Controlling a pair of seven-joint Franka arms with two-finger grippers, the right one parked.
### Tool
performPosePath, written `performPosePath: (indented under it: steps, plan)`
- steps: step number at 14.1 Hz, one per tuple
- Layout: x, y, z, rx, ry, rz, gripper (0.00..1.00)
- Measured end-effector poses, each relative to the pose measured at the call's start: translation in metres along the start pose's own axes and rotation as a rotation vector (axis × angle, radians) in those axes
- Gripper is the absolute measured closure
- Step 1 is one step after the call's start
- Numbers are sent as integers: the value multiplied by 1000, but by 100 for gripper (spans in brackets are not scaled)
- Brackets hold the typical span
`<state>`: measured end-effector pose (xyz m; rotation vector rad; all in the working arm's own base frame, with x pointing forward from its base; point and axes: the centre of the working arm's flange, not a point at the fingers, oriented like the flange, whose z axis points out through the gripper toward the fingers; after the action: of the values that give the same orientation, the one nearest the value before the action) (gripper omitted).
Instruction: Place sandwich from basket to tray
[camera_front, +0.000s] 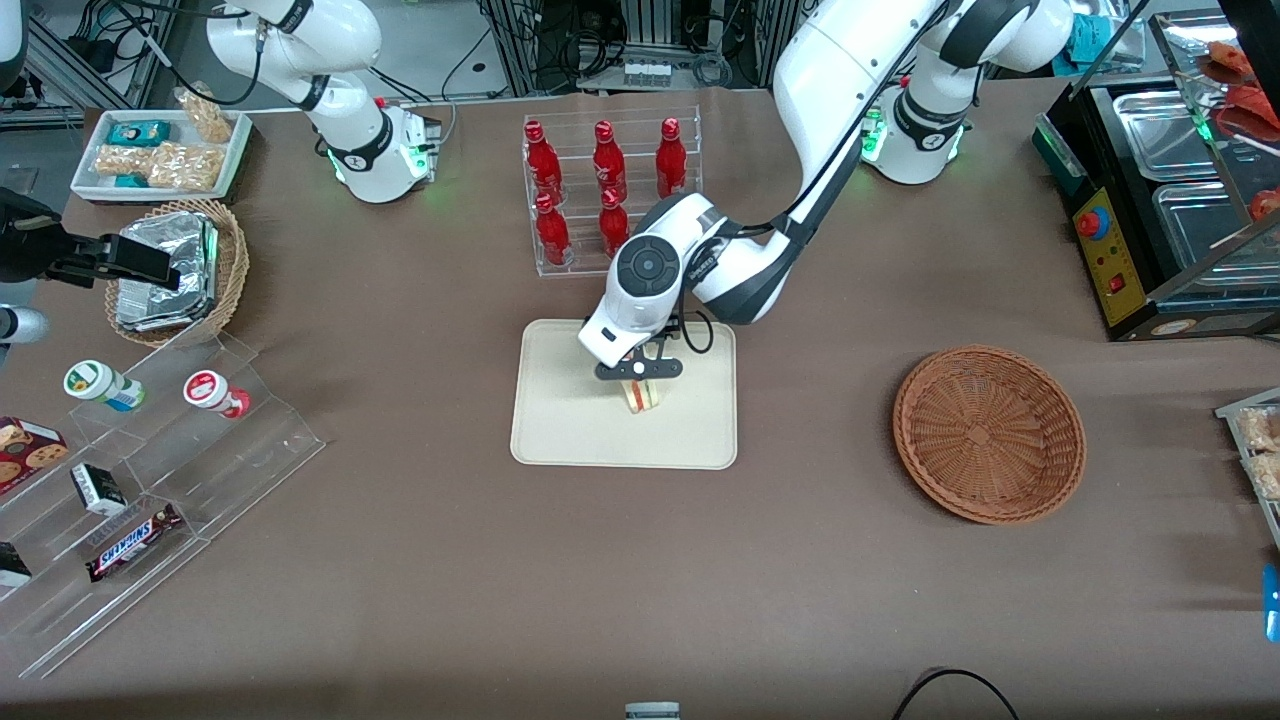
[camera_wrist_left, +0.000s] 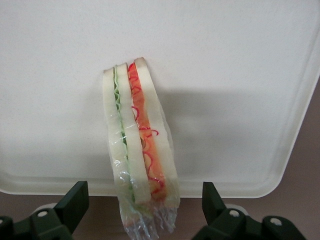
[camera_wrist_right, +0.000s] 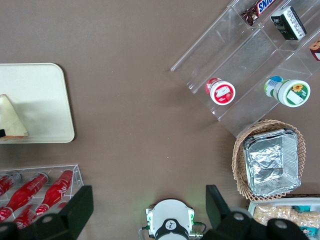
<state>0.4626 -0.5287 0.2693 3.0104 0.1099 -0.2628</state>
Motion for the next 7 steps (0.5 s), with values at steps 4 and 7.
performPosePath:
  steps: [4, 7]
  plan:
    - [25, -41, -92, 53, 20, -81, 0]
    - [51, -115, -187, 61, 15, -170, 0]
